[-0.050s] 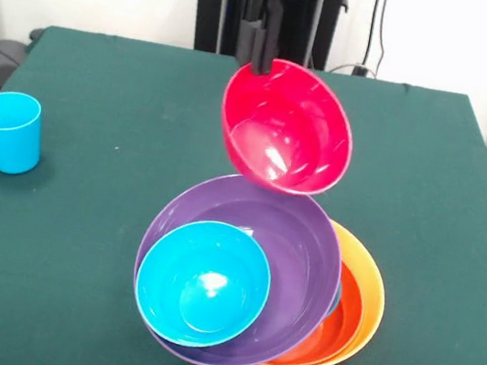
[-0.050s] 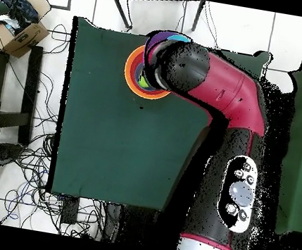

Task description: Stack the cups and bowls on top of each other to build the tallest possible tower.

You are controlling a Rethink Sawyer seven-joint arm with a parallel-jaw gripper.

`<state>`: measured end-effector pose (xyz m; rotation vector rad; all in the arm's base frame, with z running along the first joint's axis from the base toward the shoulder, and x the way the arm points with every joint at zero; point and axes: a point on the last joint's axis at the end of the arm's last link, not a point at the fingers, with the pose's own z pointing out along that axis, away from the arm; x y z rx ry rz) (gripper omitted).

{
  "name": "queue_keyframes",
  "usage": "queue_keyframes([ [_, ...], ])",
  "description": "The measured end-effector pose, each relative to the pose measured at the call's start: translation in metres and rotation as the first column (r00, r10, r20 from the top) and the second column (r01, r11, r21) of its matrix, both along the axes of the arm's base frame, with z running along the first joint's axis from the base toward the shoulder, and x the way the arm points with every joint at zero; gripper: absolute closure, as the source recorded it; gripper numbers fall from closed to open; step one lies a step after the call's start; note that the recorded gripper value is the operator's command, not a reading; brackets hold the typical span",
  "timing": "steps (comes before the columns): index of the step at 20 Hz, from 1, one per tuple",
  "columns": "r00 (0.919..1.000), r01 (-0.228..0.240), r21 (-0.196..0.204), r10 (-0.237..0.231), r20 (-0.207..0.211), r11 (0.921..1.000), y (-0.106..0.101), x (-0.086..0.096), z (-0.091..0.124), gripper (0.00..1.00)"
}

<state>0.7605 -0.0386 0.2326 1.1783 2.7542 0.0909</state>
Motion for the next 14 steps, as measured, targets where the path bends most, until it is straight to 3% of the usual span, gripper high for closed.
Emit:
queue_keyframes([
  [10, 0.9987, 0.043, 0.014, -0.043, -0.027, 0.9990, -0.036, 0.005, -0.033, 1.00],
  [14, 0.9981, 0.049, 0.024, -0.048, -0.038, 0.9985, -0.041, 0.007, -0.046, 1.00],
])
